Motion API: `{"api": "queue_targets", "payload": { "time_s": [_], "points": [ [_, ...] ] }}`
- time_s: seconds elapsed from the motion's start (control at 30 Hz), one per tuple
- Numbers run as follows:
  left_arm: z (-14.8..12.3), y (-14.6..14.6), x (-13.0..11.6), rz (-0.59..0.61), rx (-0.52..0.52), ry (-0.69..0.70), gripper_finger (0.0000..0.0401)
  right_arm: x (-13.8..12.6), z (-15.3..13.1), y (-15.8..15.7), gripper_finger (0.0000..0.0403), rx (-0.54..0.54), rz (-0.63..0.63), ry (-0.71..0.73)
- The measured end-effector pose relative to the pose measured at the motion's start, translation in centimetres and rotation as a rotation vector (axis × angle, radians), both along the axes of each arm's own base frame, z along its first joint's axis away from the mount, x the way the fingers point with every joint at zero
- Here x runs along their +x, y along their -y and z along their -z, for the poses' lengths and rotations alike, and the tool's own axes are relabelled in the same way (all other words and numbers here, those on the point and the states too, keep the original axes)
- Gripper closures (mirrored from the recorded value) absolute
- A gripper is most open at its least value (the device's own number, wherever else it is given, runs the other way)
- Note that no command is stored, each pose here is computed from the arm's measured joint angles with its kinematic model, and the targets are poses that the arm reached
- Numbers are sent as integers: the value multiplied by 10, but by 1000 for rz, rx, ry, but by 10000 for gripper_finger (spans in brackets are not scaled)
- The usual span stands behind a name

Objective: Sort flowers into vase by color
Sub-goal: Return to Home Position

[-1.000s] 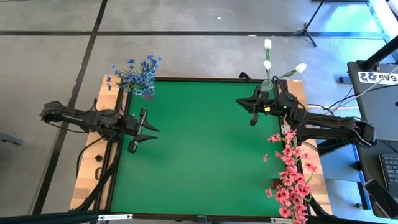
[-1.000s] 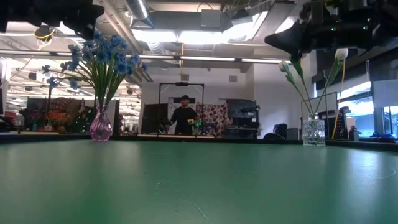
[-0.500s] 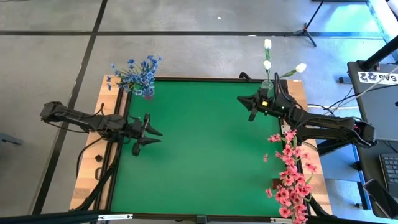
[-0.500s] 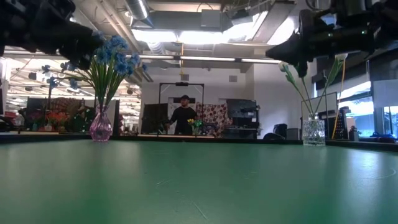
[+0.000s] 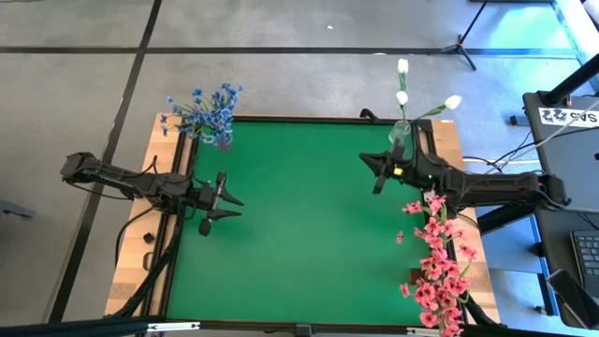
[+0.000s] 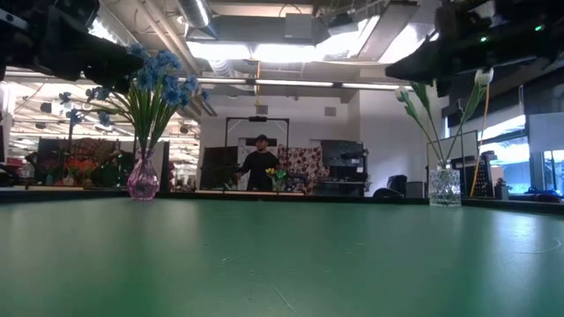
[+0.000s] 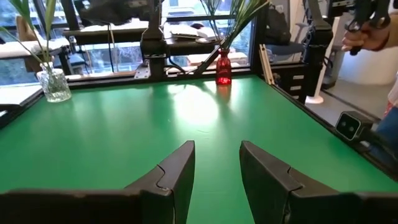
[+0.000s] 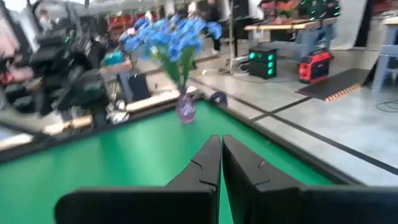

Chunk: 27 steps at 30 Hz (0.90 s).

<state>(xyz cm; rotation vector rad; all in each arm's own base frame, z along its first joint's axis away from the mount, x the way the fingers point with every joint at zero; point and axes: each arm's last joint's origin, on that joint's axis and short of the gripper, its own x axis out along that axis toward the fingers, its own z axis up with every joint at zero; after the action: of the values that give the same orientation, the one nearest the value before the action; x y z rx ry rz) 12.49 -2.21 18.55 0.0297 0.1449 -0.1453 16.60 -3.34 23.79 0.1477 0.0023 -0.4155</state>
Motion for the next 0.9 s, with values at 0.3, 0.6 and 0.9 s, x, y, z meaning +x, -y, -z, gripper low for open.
{"api": "queue_targets", "payload": {
  "time_s": [0.3, 0.6, 0.9],
  "points": [
    [7, -1, -1, -10, 31, -10, 277, -7, 6, -33, 386, -24, -210, -32],
    [36, 2, -5, -3, -1, -40, 277, -34, -2, -24, 386, -24, -252, 3],
    [35, 3, -6, -8, 11, -32, 277, -56, 18, -21, 386, -50, -202, 18]
  ]
}}
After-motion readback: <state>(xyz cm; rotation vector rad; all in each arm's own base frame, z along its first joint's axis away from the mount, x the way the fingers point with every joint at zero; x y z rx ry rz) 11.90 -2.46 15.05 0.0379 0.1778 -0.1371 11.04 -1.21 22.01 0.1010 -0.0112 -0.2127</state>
